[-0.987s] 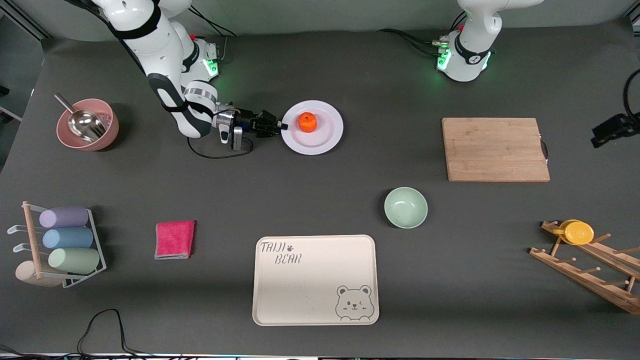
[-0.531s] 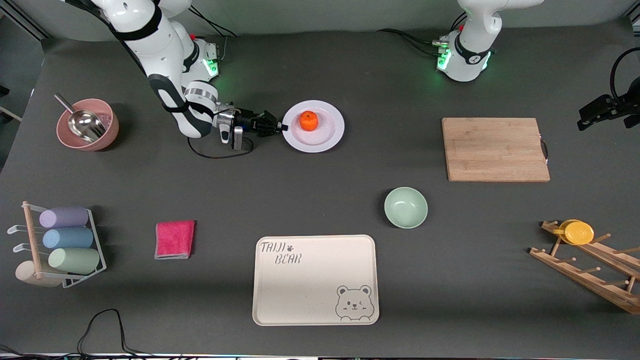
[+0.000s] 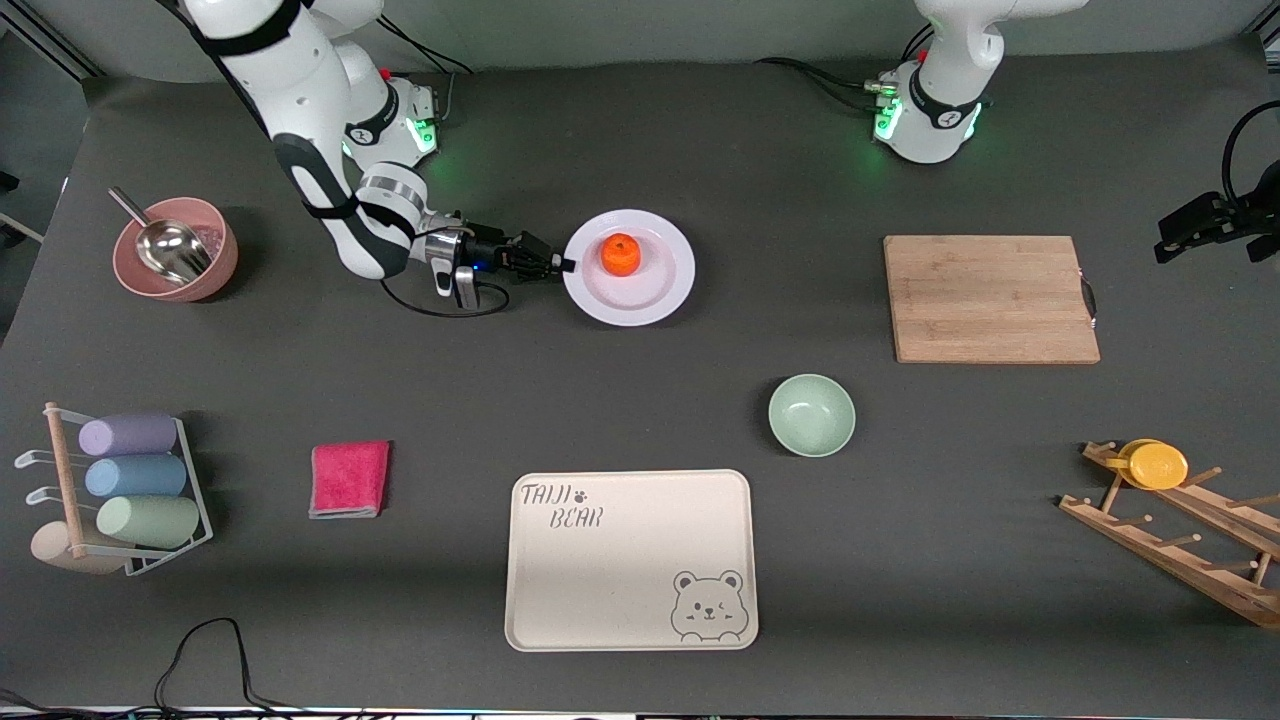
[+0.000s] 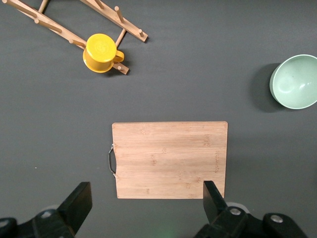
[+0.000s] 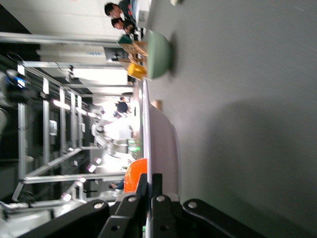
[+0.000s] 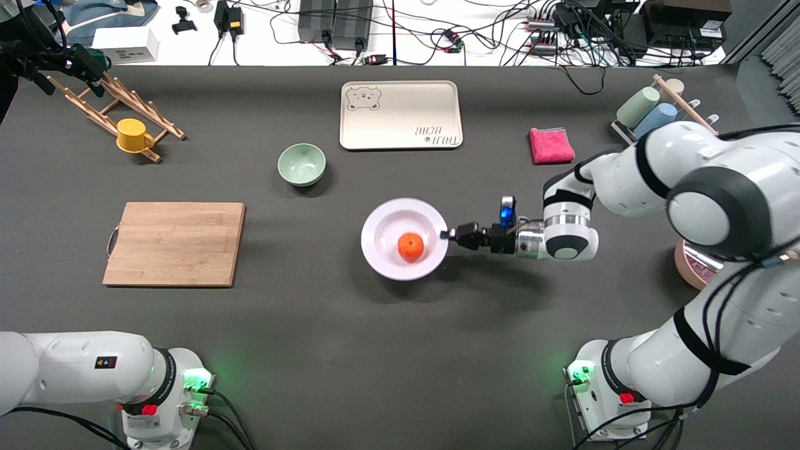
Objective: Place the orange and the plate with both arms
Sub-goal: 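Grip the rim of the white plate with the right gripper, then move the plate with the orange onto the cream tray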
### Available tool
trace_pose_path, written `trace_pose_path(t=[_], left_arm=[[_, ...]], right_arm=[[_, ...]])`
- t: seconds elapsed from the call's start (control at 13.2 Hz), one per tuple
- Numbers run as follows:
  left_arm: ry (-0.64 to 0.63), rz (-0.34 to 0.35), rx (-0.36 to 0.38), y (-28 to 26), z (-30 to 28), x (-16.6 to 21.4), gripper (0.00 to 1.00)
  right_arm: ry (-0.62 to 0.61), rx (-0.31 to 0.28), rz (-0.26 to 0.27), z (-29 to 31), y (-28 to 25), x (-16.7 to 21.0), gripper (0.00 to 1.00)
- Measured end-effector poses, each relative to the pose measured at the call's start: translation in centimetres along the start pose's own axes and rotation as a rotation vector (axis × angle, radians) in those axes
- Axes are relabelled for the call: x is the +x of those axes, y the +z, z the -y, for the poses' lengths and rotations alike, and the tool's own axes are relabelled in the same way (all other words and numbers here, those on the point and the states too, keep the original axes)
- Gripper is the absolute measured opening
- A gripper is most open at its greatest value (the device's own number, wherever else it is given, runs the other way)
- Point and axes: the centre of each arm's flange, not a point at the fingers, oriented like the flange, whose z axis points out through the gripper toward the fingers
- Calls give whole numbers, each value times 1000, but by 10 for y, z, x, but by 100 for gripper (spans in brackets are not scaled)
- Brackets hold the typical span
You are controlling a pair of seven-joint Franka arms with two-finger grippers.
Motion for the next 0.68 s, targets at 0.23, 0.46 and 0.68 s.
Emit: trace_pose_path(t=[0.23, 0.46, 0.68], left_arm=[[8, 31, -3, 4, -5, -2, 100], [13, 71, -9, 5, -5, -7, 100], [52, 104, -11, -9, -19, -20, 100]], right_arm=[[69, 61, 15, 56, -1, 18, 4], [84, 32, 61, 93, -19, 37, 4], [63, 7, 58, 107, -35, 63, 4]])
